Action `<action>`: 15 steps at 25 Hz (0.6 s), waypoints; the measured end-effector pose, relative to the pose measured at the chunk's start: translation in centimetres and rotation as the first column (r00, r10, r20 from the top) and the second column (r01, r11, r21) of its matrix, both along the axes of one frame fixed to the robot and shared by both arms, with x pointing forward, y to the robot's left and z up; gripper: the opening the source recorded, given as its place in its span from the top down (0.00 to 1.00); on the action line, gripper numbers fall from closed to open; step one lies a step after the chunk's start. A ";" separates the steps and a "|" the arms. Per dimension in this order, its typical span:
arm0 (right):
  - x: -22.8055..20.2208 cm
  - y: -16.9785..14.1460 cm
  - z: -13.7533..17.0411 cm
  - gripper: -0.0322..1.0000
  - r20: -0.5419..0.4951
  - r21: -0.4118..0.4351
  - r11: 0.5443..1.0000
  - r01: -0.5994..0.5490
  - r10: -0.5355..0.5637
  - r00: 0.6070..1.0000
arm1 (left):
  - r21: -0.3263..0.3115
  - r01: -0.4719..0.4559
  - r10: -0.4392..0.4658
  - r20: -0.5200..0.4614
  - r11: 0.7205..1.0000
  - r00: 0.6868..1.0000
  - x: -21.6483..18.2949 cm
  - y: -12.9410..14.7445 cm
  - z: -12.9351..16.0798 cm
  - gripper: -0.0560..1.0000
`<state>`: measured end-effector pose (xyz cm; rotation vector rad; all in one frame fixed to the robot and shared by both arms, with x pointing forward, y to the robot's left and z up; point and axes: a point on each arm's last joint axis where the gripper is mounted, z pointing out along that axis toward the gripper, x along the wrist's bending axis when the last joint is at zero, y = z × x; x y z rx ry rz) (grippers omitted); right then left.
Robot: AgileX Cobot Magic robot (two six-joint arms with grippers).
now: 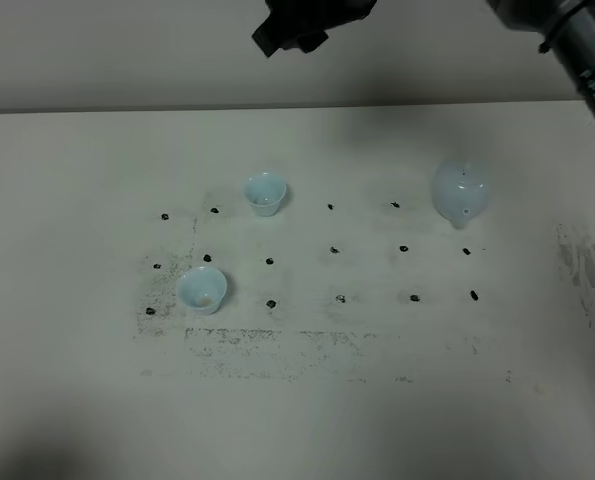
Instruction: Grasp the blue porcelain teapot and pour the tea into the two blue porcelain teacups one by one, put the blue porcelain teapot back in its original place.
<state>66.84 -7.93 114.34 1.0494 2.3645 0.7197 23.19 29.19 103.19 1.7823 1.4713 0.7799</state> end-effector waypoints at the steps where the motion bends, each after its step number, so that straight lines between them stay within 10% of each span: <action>1: 0.1 0.3 -0.5 0.42 -0.004 -0.014 1.000 0.001 -0.001 1.000 | 0.000 0.000 0.000 0.000 1.000 1.000 0.0 0.0 0.0 0.41; 15: 6.3 -3.8 -11.1 0.42 -0.141 -0.192 0.974 0.121 -0.150 0.979 | 0.000 0.000 0.000 0.000 1.000 1.000 0.0 0.0 0.0 0.41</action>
